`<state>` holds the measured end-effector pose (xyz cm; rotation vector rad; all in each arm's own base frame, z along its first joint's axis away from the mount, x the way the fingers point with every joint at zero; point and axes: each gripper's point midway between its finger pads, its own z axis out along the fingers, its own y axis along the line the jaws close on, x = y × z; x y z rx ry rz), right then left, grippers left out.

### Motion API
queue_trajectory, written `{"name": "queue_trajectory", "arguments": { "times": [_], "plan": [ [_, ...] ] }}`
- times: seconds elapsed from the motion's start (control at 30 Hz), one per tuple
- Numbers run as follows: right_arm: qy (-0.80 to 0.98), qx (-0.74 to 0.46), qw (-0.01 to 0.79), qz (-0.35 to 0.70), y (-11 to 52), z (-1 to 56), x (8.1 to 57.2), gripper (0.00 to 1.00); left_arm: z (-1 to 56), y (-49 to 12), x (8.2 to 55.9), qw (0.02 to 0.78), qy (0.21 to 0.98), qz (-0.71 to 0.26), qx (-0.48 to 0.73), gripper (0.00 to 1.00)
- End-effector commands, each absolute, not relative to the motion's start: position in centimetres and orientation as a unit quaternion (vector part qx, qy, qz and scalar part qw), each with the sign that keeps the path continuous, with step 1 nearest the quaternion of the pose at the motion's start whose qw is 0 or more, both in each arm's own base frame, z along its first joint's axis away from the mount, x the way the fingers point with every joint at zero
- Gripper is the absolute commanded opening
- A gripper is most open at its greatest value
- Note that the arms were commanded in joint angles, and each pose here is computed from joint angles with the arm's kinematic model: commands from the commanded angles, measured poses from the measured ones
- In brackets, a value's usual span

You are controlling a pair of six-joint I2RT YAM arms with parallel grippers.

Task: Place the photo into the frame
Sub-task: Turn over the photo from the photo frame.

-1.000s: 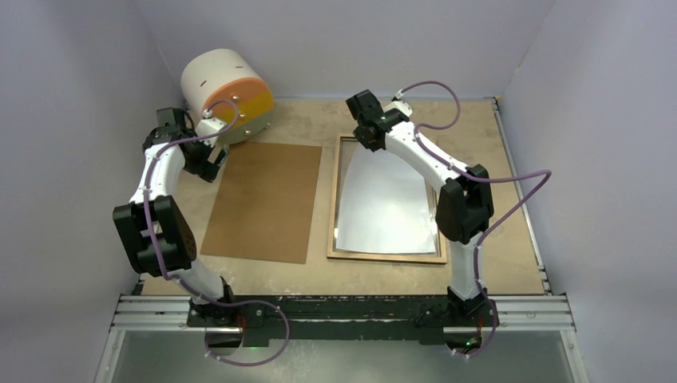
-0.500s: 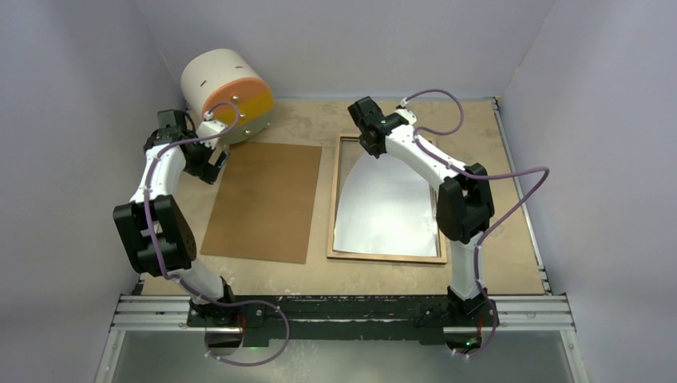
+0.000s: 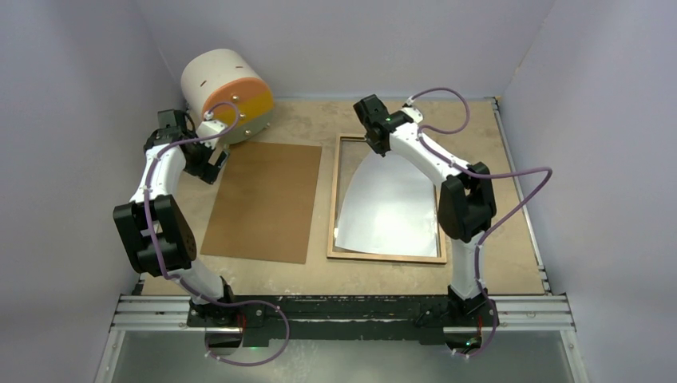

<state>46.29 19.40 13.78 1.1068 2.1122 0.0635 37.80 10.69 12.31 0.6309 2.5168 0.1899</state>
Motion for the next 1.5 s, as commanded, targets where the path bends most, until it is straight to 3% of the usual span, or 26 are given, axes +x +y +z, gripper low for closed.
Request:
{"name": "queue_trajectory", "arguments": {
  "times": [0.0,0.27,0.33,0.47,0.6,0.8,0.97,1.27,1.47],
  "plan": [
    [0.826,0.415,0.381,0.017,19.2,14.6,46.8,0.00,12.3,10.6,38.0,0.271,0.927,0.075,0.246,0.97],
    [0.861,0.367,0.352,0.025,21.0,12.2,47.3,0.00,12.3,10.6,37.9,0.270,0.927,0.076,0.248,0.97],
    [0.865,0.359,0.348,0.027,21.3,11.9,47.3,0.04,12.4,10.5,37.9,0.270,0.927,0.073,0.251,0.97],
    [0.871,0.342,0.350,0.036,21.7,11.8,47.5,0.27,12.4,10.2,37.7,0.271,0.925,0.066,0.257,0.98],
    [0.878,0.324,0.350,0.050,22.4,11.7,47.9,0.42,12.4,10.3,37.7,0.268,0.926,0.067,0.258,0.98],
    [0.885,0.294,0.356,0.055,23.1,11.3,48.7,0.78,12.3,10.3,37.6,0.266,0.926,0.068,0.259,0.98],
    [0.896,0.270,0.343,0.080,24.2,11.0,48.4,0.97,12.3,10.5,37.6,0.264,0.926,0.072,0.259,0.99],
    [0.898,0.225,0.361,0.116,25.8,13.5,49.5,0.99,12.3,10.7,37.7,0.261,0.928,0.076,0.256,1.00],
    [0.893,0.155,0.370,0.202,30.4,15.7,47.8,0.99,12.2,11.1,37.5,0.254,0.929,0.083,0.254,1.00]
  ]
}}
